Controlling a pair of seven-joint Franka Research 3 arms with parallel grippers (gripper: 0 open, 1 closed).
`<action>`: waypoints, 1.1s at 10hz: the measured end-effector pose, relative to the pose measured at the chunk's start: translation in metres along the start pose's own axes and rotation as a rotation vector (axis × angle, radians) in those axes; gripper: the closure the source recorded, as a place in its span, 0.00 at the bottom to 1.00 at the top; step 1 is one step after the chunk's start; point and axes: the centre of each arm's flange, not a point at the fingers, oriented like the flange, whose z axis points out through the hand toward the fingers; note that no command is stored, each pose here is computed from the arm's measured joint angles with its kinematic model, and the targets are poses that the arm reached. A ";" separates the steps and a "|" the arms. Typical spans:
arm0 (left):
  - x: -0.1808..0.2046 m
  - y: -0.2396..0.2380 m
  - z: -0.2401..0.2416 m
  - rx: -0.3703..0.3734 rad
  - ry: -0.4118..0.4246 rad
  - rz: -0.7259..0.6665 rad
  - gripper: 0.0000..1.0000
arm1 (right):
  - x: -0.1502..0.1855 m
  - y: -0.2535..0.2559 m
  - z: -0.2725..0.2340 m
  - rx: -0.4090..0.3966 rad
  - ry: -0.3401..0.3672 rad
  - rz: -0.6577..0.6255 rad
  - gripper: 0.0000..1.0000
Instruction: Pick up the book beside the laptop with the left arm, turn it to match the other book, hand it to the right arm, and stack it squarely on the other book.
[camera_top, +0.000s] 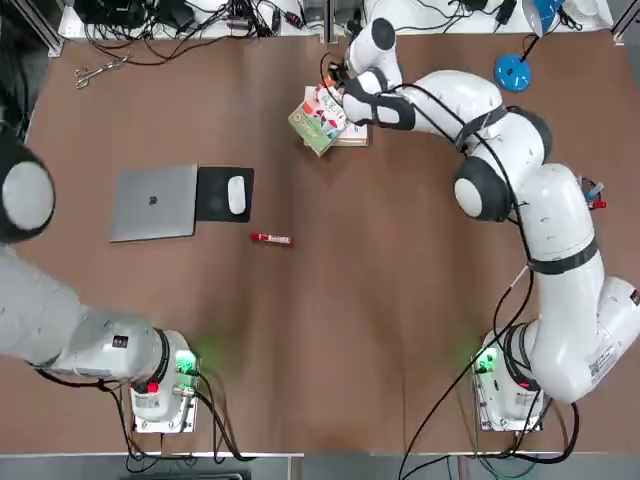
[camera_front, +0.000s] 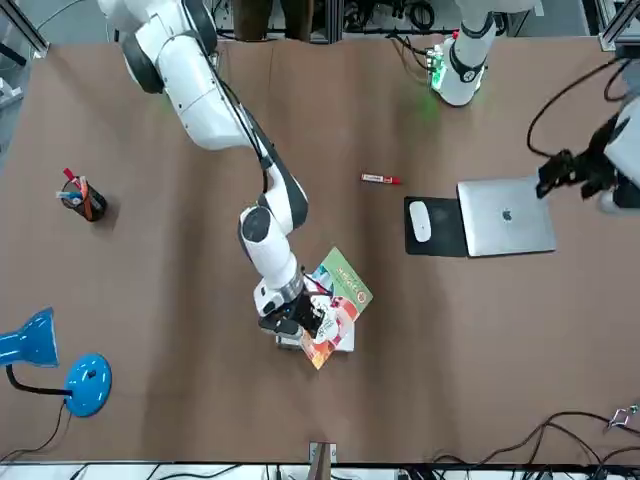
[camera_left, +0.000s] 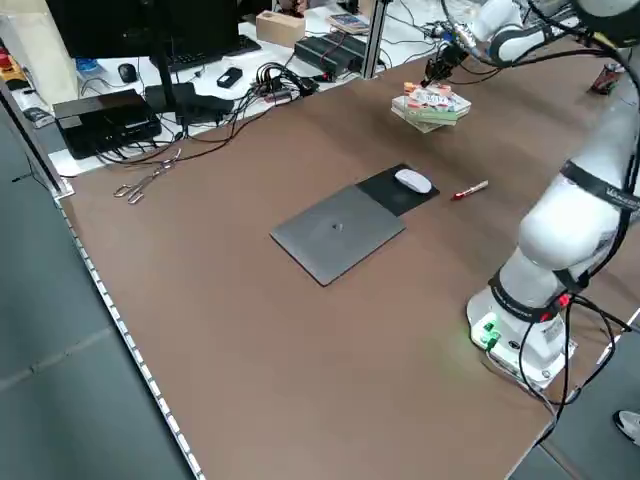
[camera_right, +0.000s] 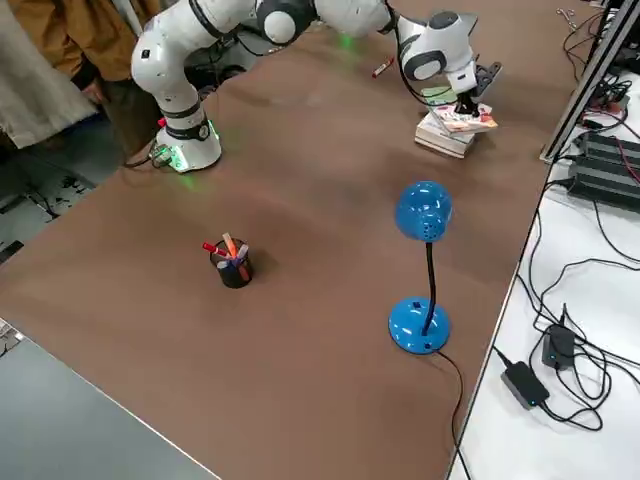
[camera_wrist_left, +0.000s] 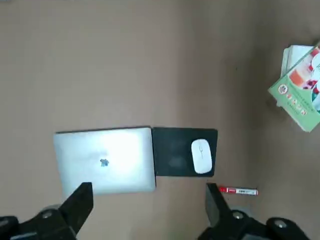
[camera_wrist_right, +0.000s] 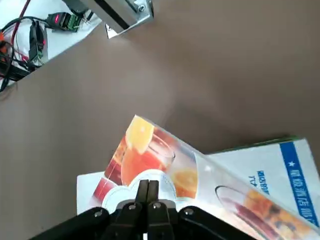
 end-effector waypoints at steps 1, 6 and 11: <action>-0.004 -0.001 0.005 0.000 -0.012 -0.001 0.01 | 0.001 0.003 0.002 -0.004 0.001 0.001 0.98; -0.005 0.001 0.019 0.028 -0.035 0.010 0.00 | 0.003 0.012 0.009 -0.016 0.000 0.028 0.97; 0.006 0.000 0.032 0.035 -0.045 0.028 0.00 | 0.005 0.017 0.010 -0.015 -0.003 0.141 0.97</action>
